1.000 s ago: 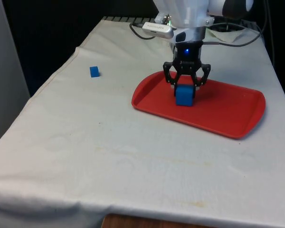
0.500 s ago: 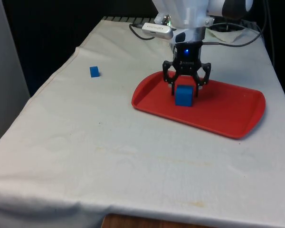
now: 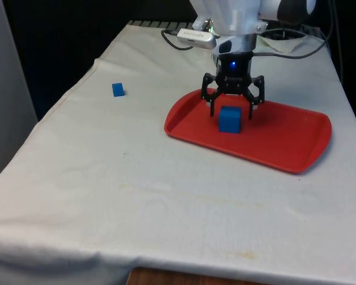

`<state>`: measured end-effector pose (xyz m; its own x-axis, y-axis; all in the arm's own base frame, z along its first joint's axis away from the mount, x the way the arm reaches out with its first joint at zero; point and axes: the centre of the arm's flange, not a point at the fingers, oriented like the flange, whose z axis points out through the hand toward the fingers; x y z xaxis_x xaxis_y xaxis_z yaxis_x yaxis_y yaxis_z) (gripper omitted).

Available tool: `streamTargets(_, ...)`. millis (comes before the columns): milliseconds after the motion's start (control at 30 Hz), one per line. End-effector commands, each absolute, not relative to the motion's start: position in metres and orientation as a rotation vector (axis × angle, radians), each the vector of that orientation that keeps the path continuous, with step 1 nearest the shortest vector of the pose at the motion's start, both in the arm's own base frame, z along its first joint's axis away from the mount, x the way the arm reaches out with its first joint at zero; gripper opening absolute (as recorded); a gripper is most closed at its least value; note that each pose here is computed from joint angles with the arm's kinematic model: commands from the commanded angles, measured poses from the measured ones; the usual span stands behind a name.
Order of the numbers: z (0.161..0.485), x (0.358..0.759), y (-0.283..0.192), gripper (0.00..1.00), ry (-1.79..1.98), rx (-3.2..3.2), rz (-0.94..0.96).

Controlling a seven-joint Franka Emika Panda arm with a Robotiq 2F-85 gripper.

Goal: Pick up the largest block and place it onto the tray.

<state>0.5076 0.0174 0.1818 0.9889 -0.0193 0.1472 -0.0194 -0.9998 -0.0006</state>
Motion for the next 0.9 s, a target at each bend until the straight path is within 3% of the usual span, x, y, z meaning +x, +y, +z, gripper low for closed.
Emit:
streamTargets(0,0.184,0.508,0.017,1.00,-0.031,3.132,0.234)
streamTargets(867,0.241,0.519,0.018,1.00,-0.006,3.196,0.348)
